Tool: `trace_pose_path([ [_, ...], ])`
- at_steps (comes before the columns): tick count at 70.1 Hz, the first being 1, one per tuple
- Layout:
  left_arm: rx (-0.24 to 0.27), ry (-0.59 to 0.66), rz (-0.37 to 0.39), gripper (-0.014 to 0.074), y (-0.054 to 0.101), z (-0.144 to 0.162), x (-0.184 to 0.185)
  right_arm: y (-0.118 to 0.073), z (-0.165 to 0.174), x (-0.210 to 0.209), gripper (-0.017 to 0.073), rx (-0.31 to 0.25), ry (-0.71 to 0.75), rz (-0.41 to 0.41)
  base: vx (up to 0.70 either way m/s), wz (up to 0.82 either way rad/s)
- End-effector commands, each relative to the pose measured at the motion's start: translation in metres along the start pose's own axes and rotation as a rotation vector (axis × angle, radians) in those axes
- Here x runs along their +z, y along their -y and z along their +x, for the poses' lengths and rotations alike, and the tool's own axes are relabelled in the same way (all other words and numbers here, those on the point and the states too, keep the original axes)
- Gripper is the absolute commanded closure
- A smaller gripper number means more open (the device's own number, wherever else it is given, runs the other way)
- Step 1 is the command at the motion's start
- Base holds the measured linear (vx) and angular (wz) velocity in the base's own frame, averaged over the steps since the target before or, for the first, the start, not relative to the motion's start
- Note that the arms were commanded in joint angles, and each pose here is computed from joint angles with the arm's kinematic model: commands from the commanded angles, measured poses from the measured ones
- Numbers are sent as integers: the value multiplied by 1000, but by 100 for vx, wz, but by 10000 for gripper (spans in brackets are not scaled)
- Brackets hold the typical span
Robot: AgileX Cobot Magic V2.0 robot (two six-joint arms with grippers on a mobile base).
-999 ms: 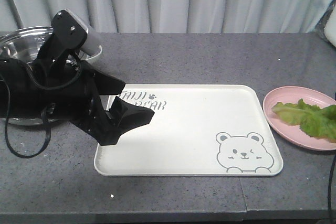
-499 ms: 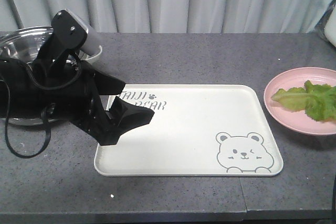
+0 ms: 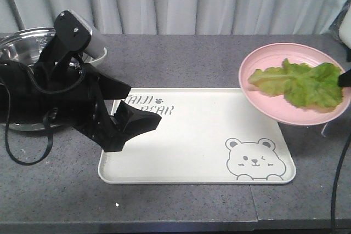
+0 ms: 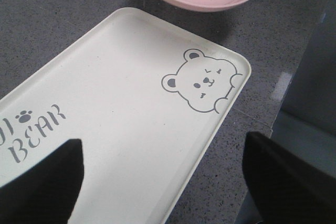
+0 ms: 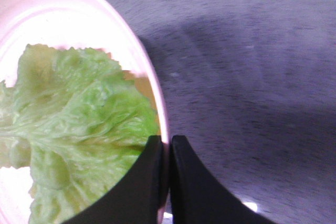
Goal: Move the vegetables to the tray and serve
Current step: 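Lower the pink plate onto the tray center and open the right gripper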
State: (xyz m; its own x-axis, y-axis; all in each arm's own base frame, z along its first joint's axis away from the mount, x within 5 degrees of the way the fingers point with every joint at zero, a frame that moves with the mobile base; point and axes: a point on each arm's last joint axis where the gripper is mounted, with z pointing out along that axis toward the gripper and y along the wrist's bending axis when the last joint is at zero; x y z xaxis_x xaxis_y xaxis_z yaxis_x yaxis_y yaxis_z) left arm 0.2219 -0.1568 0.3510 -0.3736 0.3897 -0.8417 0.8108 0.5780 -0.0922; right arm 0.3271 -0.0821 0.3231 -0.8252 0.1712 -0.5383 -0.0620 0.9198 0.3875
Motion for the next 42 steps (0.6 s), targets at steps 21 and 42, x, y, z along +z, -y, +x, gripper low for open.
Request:
trace_pose_path([
  [21, -8, 92, -14, 11, 5, -15, -14, -106, 8, 73, 565, -214, -145, -146, 0, 0],
  [42, -8, 92, -14, 11, 5, -15, -14, -142, 24, 133, 565, -250, -195, -169, 0, 0],
])
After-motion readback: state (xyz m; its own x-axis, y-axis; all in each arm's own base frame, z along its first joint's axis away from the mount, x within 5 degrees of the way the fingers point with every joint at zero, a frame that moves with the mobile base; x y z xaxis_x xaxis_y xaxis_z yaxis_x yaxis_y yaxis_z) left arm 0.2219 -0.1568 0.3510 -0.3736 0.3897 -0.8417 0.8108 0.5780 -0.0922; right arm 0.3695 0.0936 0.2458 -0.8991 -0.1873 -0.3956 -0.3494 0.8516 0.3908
